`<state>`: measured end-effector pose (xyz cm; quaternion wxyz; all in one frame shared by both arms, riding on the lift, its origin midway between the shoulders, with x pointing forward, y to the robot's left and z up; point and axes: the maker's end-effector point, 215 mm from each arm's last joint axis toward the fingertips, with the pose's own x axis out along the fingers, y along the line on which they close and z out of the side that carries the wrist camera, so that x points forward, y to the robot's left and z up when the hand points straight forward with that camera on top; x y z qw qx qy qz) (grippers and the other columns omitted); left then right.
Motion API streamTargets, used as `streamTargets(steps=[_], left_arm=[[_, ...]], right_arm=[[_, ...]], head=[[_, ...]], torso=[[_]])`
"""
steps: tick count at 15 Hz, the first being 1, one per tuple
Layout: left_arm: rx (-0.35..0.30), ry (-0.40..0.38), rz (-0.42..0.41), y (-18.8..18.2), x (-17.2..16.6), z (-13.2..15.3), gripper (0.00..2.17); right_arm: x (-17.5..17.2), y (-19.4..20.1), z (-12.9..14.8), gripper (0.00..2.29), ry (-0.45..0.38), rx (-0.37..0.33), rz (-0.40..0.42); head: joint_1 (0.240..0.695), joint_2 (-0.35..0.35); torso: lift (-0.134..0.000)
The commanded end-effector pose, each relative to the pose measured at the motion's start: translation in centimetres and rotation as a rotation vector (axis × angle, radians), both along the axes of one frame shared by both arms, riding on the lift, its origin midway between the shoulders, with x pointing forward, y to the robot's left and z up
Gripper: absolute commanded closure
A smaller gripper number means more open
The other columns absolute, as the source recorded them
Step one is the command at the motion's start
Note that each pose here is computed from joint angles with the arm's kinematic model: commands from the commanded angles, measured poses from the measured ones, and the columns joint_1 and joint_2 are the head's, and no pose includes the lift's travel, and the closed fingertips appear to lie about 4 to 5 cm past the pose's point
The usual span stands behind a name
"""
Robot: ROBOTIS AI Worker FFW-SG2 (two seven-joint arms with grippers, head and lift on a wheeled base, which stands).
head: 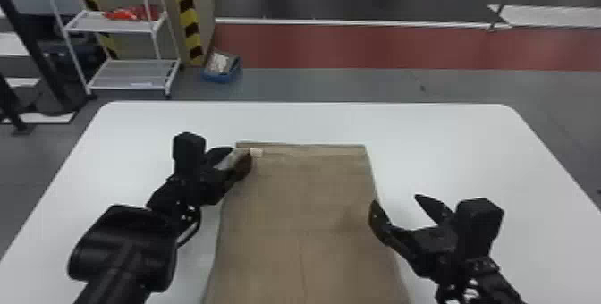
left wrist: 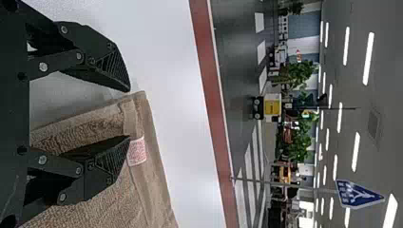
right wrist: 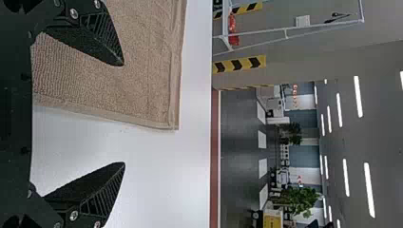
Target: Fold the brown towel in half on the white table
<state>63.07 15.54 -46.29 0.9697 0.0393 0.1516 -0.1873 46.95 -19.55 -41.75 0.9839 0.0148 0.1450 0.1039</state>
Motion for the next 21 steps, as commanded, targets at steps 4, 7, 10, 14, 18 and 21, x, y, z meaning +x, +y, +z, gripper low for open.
streamTargets(steps=[4,7,10,14,18,21], left_arm=[[-0.01,-0.007,0.005,0.2,0.0,0.2,0.64],[0.001,-0.018,0.01,0.1,-0.1,0.2,0.86],[-0.001,-0.023,0.008,0.1,-0.3,0.2,0.91],[-0.006,-0.022,0.018,0.3,-0.6,0.0,1.34],[-0.029,-0.041,0.009,-0.7,-2.9,2.9,1.33],[-0.013,0.018,-0.021,-2.6,-6.7,5.5,1.33]], right_arm=[[0.1,-0.3,0.0,0.14,-0.001,0.001,-0.005],[0.1,-0.4,0.0,0.14,-0.001,0.001,-0.005],[0.2,-0.4,0.0,0.14,-0.001,0.004,-0.006],[0.4,-0.4,0.1,0.14,-0.002,0.007,-0.006],[1.1,-0.4,0.3,0.14,-0.002,0.004,-0.008],[1.6,-0.5,0.6,0.14,-0.002,0.005,-0.009]], head=[[0.695,-0.04],[0.695,-0.041],[0.695,-0.042],[0.695,-0.042],[0.695,-0.041],[0.695,-0.053]], torso=[[-0.123],[-0.123],[-0.123],[-0.123],[-0.123],[-0.123]])
